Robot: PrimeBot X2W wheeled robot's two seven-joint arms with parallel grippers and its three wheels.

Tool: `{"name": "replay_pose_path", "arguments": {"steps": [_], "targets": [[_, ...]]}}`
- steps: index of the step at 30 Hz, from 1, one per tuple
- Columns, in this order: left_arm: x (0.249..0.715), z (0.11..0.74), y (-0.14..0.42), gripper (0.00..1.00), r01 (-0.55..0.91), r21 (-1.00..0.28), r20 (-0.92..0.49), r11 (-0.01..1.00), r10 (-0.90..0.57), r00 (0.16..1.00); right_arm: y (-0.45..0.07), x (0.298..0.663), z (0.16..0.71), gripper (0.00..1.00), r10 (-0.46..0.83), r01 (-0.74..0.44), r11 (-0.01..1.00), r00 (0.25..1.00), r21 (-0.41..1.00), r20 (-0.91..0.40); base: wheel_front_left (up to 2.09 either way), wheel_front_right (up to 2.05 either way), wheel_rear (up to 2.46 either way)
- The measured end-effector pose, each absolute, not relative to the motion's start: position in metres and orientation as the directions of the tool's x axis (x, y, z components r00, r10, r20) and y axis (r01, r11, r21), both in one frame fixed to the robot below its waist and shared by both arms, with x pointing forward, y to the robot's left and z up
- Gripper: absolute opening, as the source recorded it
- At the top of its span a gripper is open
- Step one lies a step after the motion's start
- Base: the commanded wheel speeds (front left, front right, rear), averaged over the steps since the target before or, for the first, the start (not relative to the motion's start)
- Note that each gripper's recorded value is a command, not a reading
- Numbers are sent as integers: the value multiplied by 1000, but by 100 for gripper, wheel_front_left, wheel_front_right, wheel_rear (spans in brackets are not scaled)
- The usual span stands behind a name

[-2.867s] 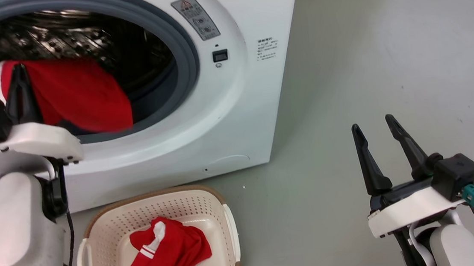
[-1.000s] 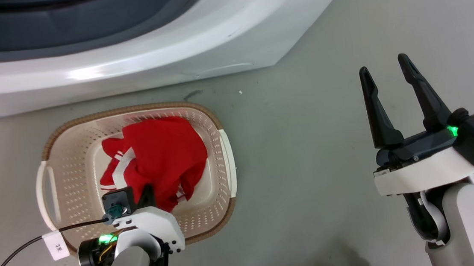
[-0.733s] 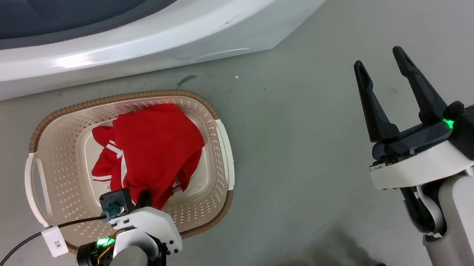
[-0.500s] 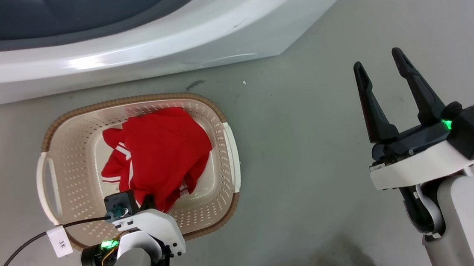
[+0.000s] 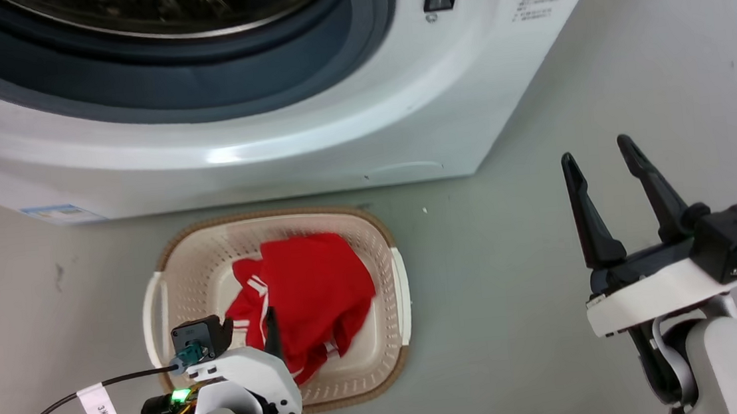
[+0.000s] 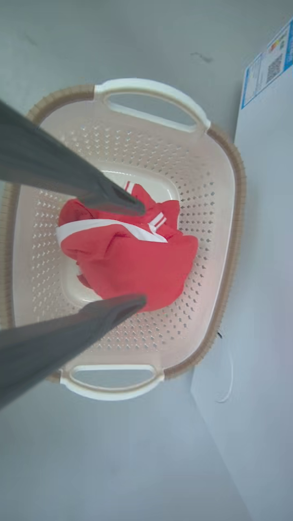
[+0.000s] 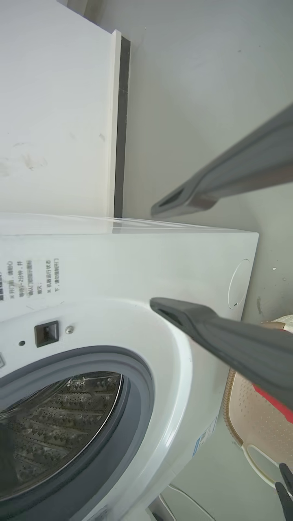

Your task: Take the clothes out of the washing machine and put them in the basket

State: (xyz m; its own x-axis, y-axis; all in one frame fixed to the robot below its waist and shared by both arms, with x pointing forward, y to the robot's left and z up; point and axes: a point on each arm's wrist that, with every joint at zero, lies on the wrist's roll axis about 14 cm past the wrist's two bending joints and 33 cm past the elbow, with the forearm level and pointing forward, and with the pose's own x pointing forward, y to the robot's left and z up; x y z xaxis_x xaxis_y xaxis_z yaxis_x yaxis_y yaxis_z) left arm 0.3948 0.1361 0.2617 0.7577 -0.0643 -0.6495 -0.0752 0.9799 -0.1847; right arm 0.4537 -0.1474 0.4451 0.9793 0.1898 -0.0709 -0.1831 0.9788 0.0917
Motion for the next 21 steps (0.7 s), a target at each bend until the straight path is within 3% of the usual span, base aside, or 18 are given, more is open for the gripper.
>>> {"name": "replay_pose_path", "arguments": {"steps": [11,21], "targets": [[434,396,141,100,-2,-198,-266,980,-51,963,-133,435,497,100,215,-216,975,976,59,24,0,0,0],[431,510,143,100,55,-94,84,994,-47,995,-140,417,518,100,187,-190,981,980,45,63,0,0,0]]}}
